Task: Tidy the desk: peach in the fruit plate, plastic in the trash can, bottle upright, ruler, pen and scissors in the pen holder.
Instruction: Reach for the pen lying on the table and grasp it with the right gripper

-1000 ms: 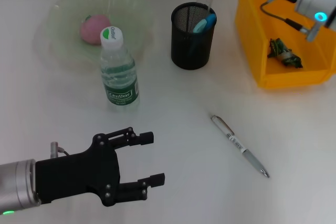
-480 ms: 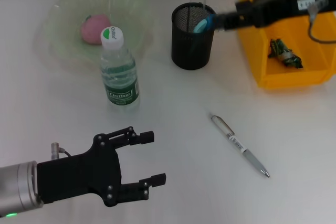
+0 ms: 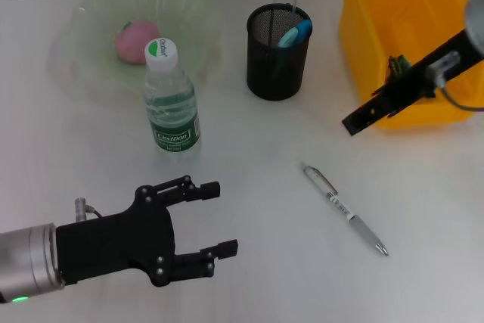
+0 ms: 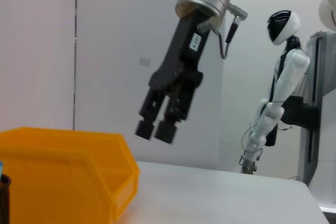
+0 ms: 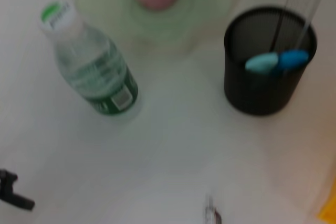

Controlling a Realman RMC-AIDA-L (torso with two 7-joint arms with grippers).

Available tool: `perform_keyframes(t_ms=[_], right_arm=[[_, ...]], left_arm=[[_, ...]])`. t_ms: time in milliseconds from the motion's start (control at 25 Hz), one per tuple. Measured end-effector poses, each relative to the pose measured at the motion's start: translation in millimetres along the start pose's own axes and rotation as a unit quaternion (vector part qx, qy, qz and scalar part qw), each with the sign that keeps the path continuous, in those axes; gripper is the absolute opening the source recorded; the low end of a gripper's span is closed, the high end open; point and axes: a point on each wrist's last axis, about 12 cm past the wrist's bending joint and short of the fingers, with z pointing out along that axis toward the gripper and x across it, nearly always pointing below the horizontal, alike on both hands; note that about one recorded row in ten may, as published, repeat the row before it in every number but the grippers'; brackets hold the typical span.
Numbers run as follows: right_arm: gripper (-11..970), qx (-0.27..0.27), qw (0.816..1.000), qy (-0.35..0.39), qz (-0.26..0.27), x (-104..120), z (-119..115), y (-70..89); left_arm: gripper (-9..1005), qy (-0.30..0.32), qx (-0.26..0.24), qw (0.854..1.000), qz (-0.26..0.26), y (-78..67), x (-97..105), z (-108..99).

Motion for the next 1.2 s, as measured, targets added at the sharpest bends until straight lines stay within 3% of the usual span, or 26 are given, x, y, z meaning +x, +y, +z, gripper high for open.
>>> perform_keyframes(t_ms=[320, 640, 1200], right_arm=[[738, -0.011, 0.998, 0.064, 0.011, -3.8, 46.9, -2.8], [725, -0.002, 0.992, 0.122, -0.017, -5.6, 84.5, 6.3], [718, 0.018, 0.988, 0.147, -0.045, -5.0, 119.1, 11.8]], left_arm=[[778, 0.010, -0.001, 1.000, -0.002, 1.0, 2.0, 1.4], [779, 0.013, -0.002, 1.000, -0.003, 1.2, 2.8, 1.8], [778, 0.017, -0.006, 1.000, -0.004, 2.4, 3.7, 2.6]])
